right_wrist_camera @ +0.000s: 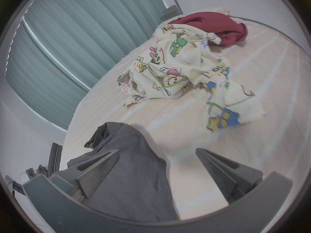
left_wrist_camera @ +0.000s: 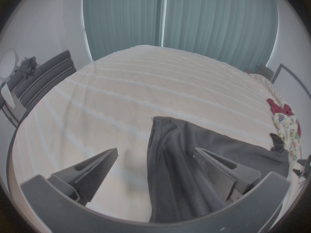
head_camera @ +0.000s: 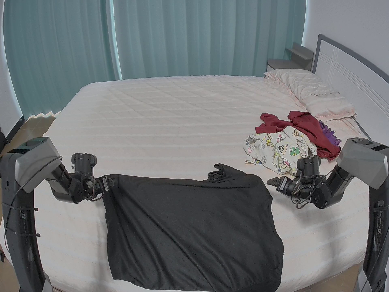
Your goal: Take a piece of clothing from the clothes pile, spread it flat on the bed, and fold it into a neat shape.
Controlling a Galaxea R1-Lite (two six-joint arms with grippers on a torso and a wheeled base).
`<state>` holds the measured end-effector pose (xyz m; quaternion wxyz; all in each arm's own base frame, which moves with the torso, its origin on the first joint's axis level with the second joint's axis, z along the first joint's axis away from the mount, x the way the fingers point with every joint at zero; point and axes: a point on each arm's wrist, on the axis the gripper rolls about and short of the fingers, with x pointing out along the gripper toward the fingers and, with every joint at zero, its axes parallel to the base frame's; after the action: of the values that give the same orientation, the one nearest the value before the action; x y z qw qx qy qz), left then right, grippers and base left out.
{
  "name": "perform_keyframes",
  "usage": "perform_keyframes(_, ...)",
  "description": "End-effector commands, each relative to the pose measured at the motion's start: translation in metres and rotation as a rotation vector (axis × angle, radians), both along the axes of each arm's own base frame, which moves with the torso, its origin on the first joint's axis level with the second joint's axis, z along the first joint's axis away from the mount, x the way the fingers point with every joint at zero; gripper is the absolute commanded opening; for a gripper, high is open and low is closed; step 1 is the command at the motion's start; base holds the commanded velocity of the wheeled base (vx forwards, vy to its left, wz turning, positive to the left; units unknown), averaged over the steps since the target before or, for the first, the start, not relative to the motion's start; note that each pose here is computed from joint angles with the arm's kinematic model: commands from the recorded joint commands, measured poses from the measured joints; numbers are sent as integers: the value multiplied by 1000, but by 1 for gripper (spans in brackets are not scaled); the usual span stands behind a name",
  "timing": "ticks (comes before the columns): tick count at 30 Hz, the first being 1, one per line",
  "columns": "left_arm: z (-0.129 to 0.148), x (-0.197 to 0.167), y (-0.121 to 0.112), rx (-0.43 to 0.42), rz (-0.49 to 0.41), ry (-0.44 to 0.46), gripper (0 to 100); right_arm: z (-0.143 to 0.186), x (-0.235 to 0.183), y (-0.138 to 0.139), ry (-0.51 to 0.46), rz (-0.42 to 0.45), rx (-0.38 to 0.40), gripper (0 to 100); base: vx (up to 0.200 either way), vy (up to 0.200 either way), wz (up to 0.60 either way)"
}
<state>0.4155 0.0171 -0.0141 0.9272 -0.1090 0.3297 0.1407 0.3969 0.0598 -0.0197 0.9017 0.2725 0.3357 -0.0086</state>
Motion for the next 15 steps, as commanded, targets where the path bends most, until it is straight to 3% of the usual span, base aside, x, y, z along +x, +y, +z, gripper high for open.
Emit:
perform_keyframes(1, 50, -77, -13, -151, -10, -56, 100, 40, -68, 0, -7, -8, 54, 100, 0, 0, 0)
perform_keyframes(7, 41, -126, -39, -235, -33, 1, 100, 26, -108, -5, 26, -24, 80, 100, 0, 0, 0)
perform_keyframes(8, 34, -144, -50, -284, -35, 17, 100, 19, -123, -4, 40, -17, 82, 100, 0, 0, 0)
perform_keyframes(15, 16, -186, -62, -310, -57, 110, 100, 5, -158, -8, 43, -3, 80, 100, -200, 0, 0)
